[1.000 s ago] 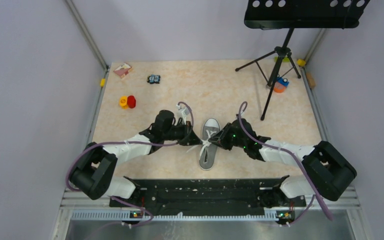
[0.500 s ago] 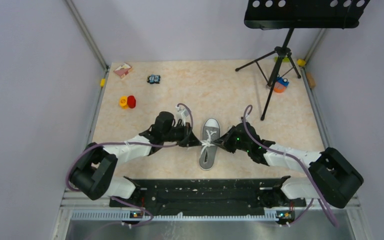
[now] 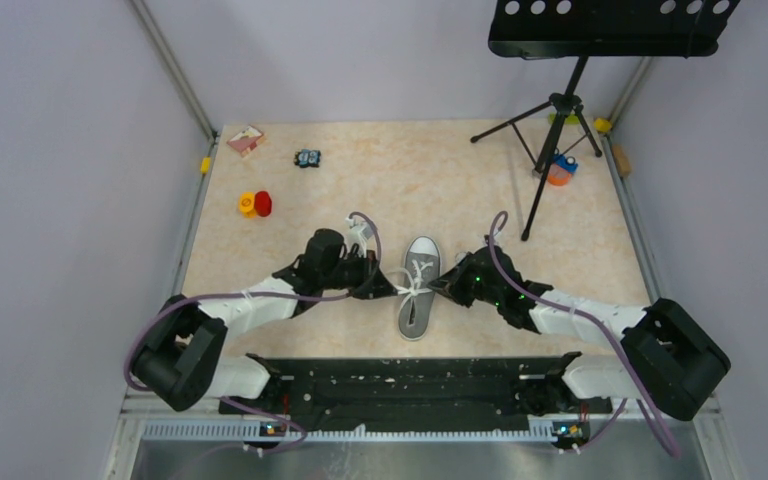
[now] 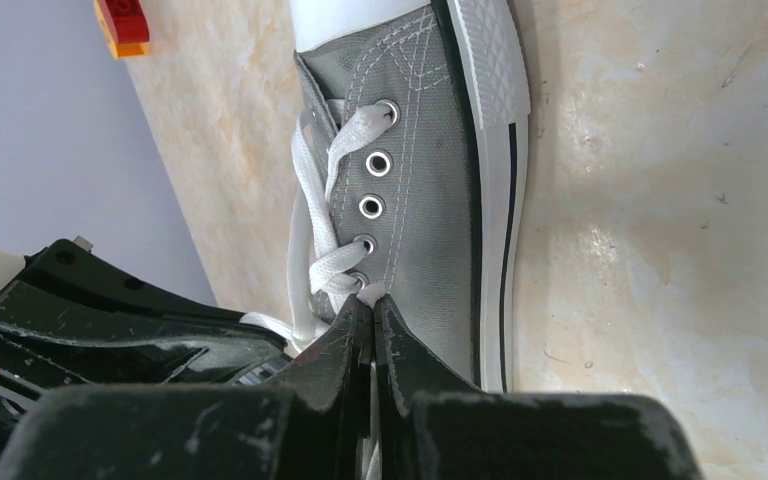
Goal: Tie the shoes
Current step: Tie the shoelace on the shoe.
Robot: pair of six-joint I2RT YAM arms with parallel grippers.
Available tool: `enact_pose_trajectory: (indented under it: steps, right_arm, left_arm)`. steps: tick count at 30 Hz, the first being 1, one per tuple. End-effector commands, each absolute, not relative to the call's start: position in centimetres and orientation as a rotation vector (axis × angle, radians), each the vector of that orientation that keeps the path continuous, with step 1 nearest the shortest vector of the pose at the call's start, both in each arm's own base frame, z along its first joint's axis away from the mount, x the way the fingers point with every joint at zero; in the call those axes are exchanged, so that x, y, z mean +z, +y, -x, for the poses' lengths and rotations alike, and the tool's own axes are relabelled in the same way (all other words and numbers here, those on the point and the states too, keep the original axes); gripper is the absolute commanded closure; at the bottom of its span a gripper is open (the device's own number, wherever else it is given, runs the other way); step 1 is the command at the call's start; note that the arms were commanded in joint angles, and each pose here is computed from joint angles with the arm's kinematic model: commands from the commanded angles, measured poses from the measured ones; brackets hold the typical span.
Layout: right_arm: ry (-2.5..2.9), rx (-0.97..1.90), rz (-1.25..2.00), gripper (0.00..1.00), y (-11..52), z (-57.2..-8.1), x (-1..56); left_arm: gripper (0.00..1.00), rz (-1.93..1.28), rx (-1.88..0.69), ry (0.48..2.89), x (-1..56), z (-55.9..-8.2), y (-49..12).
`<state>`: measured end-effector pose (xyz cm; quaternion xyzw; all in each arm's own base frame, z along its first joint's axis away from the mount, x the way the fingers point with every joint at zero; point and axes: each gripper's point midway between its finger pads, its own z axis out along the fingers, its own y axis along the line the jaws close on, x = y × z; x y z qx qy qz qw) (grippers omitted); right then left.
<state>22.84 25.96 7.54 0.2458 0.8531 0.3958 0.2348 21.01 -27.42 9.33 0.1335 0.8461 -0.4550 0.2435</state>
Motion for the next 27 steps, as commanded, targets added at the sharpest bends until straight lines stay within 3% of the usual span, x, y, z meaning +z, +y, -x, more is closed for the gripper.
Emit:
enact_pose_trajectory:
  steps: [1, 15, 27]
  right_arm:
    - [2.314, 1.069, -0.685, 1.0, 25.6, -23.3, 7.8]
    - [2.292, 1.008, -0.723, 1.0, 24.6, -24.0, 7.4]
    - [2.284, 0.995, -0.732, 1.0, 24.2, -24.5, 7.3]
  left_arm:
    - [1.0, -0.362, -1.197, 2.311, 8.9, -21.2, -26.5]
    - [1.0, -0.371, -1.205, 2.384, 7.3, -19.6, -25.8]
    - [1.0, -0.372, -1.217, 2.373, 6.7, -21.2, -26.8]
